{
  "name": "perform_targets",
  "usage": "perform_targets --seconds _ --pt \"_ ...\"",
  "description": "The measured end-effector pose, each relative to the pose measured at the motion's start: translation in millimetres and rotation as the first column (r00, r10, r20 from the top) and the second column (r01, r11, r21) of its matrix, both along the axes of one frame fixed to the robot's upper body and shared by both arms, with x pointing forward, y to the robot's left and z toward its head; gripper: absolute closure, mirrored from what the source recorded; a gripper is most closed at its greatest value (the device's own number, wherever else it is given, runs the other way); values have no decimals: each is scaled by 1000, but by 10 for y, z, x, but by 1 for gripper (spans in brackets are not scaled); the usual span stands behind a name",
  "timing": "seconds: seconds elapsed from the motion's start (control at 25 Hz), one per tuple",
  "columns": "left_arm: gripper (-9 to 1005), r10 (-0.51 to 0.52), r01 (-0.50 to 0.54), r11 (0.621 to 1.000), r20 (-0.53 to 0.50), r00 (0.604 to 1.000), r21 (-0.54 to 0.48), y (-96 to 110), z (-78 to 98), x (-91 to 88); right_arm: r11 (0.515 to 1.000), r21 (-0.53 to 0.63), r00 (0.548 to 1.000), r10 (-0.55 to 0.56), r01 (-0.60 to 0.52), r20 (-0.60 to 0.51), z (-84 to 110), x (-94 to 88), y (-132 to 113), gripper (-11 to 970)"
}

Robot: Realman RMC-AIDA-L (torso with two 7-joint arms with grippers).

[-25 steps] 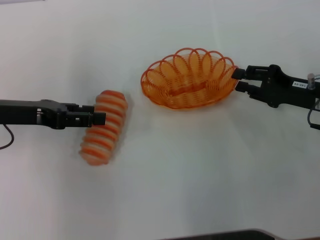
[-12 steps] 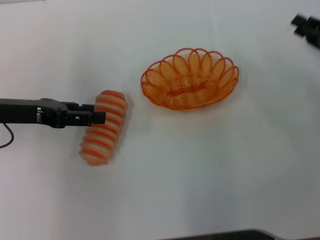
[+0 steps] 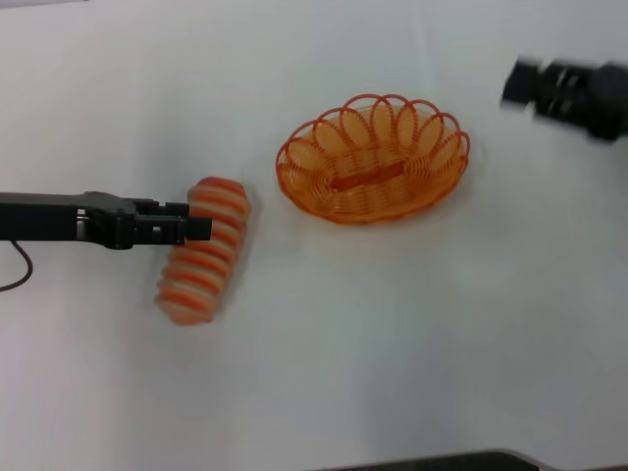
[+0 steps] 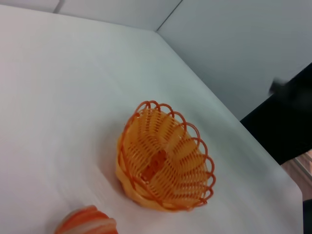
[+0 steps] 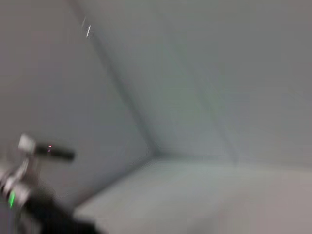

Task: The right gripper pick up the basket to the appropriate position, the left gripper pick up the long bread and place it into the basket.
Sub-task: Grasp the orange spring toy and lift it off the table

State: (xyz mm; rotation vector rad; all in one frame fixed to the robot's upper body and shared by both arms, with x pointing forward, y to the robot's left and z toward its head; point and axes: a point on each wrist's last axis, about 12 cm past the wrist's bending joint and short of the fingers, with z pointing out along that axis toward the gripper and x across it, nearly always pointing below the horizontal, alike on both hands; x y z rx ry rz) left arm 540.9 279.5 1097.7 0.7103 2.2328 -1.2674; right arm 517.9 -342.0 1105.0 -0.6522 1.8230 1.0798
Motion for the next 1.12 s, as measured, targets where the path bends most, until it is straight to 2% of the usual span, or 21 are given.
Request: perform_targets --seconds 0.36,0.68,0.76,0.96,1.12 --pt "359 7 -7 1000 -5 1000 -3 4 3 2 977 -157 983 126 -146 -130 -95 32 106 507" --pt "359 20 -20 1000 -19 1000 -1 4 37 30 967 -193 978 136 -165 -158 -145 53 159 504" --pt "359 40 -40 999 -34 999 10 15 92 67 968 -195 979 130 -160 -160 -151 61 165 473" --pt "359 91 -83 992 -88 992 91 9 302 172 968 -210 982 109 -140 -155 -165 82 153 394" --pt "359 145 -100 957 -149 978 272 -67 525 306 967 -222 985 89 -120 -147 -178 93 131 331"
